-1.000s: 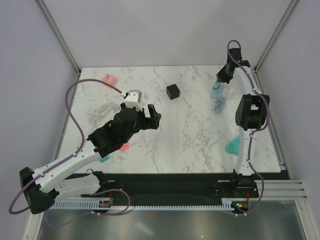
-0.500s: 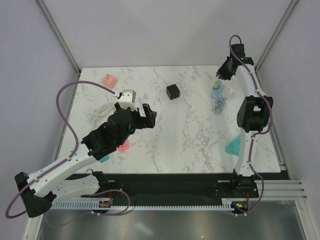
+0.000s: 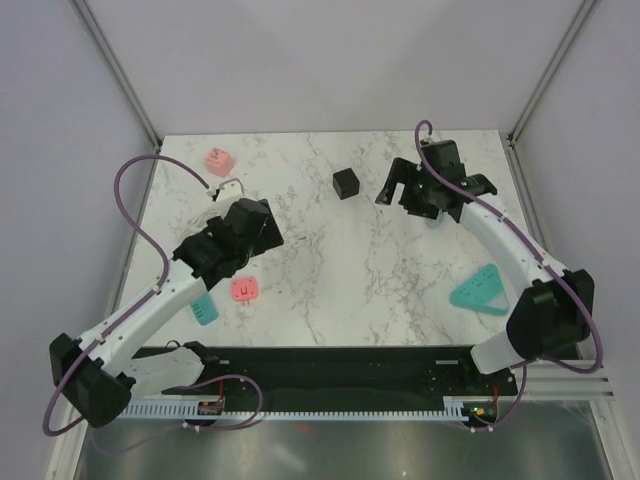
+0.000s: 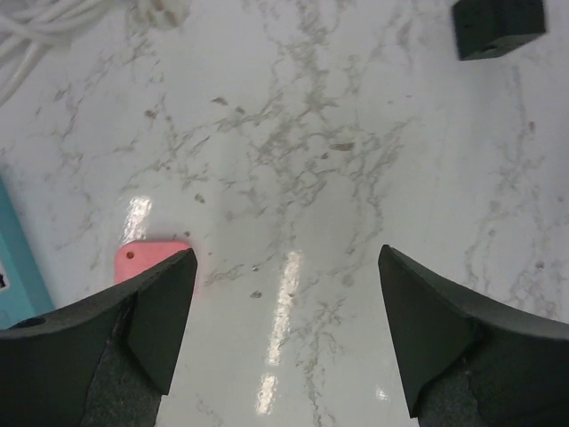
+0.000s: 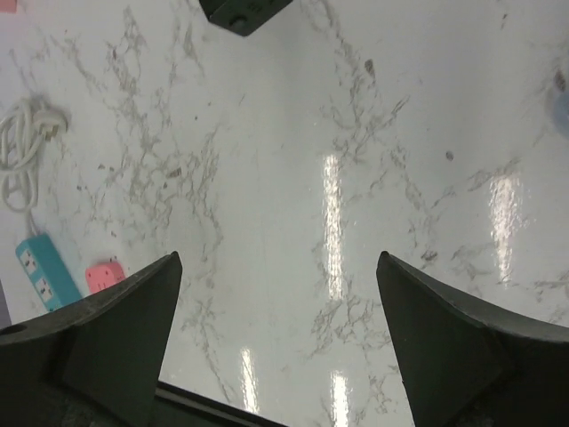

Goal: Insert the plug

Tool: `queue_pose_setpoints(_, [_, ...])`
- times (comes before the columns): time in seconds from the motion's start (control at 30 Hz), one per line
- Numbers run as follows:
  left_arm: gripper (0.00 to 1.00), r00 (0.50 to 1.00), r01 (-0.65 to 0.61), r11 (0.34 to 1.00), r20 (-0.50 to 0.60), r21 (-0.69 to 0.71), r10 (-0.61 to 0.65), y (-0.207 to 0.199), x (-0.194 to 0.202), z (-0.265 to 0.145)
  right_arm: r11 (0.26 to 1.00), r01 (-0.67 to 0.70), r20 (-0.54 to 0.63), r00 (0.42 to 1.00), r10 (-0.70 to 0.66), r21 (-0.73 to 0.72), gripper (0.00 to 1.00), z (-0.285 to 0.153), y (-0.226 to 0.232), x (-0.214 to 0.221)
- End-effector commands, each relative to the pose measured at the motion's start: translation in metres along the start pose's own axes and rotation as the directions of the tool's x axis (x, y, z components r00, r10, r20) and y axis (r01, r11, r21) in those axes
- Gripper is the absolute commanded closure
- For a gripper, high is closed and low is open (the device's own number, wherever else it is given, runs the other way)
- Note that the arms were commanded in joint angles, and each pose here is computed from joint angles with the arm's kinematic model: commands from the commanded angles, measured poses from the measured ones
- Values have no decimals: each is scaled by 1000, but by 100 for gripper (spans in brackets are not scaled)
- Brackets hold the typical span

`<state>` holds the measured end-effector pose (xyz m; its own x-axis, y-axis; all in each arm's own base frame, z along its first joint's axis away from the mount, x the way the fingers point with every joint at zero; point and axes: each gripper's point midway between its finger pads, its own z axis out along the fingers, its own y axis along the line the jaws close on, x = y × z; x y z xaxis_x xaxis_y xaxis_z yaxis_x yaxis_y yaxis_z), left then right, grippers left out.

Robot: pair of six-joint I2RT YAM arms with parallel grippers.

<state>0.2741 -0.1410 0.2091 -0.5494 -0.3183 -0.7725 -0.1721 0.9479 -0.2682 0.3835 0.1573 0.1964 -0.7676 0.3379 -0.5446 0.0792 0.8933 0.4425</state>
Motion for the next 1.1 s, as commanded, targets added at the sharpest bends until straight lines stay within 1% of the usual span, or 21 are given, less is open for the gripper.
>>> queue_pose_setpoints(0.0, [10,986,93,982,-119,-163,-113,31,21,11,990,20,64,998,-11,-142,2,-30,13,12])
queue_pose_setpoints(0.03, [10,986,88,971,-118,-221,-116,42,25,18,986,22,51,999,-14,-163,2,-27,10,27])
queue_pose_setpoints(0.07, [10,987,86,965,-114,-247,-117,47,26,20,979,26,75,997,-11,-203,2,-41,15,29])
queue_pose_setpoints(0.1, [10,987,81,958,-109,-274,-115,53,27,24,975,28,77,997,-12,-222,2,-45,16,33])
queue_pose_setpoints(0.17, [8,988,37,948,-132,-316,-83,65,34,33,972,32,76,997,-14,-231,2,-47,11,43])
queue_pose_setpoints(0.2, [7,988,3,946,-146,-323,-53,68,37,37,968,55,97,995,-32,-243,2,-53,12,43])
queue_pose_setpoints(0.27, [5,977,-110,936,-208,-334,41,76,49,46,968,78,103,993,-54,-240,2,-56,8,47])
queue_pose_setpoints(0.37, [4,946,-187,935,-311,-301,89,76,69,52,966,107,103,991,-84,-237,2,-56,6,50])
queue_pose_setpoints(0.4, [5,927,-200,939,-363,-280,89,74,81,55,963,116,98,991,-95,-242,2,-56,6,52])
queue_pose_setpoints(0.43, [9,912,-220,939,-396,-266,102,74,88,56,959,120,90,991,-100,-256,2,-57,8,53])
queue_pose_setpoints(0.53, [12,883,-235,935,-461,-264,92,78,107,60,954,125,83,991,-106,-272,2,-59,10,56])
queue_pose_setpoints(0.6, [12,867,-252,927,-490,-279,88,85,117,62,948,124,79,991,-105,-293,2,-62,14,58])
queue_pose_setpoints(0.67, [13,857,-260,924,-509,-281,86,88,122,64,942,130,82,991,-109,-308,2,-66,17,58])
queue_pose_setpoints(0.8, [15,820,-309,907,-563,-285,102,102,136,64,934,140,93,989,-116,-329,2,-72,21,56])
queue_pose_setpoints(0.93, [13,817,-286,915,-572,-286,77,112,141,66,928,141,94,989,-115,-346,2,-75,24,57])
queue_pose_setpoints(0.97, [12,819,-284,917,-568,-279,80,112,141,67,928,140,94,989,-114,-346,2,-75,24,57])
queue_pose_setpoints(1.0, [12,810,-293,920,-579,-261,94,114,144,67,928,140,94,989,-114,-346,2,-75,24,57])
queue_pose_setpoints(1.07, [11,816,-293,924,-568,-247,107,113,143,69,925,143,94,989,-117,-352,2,-77,25,58])
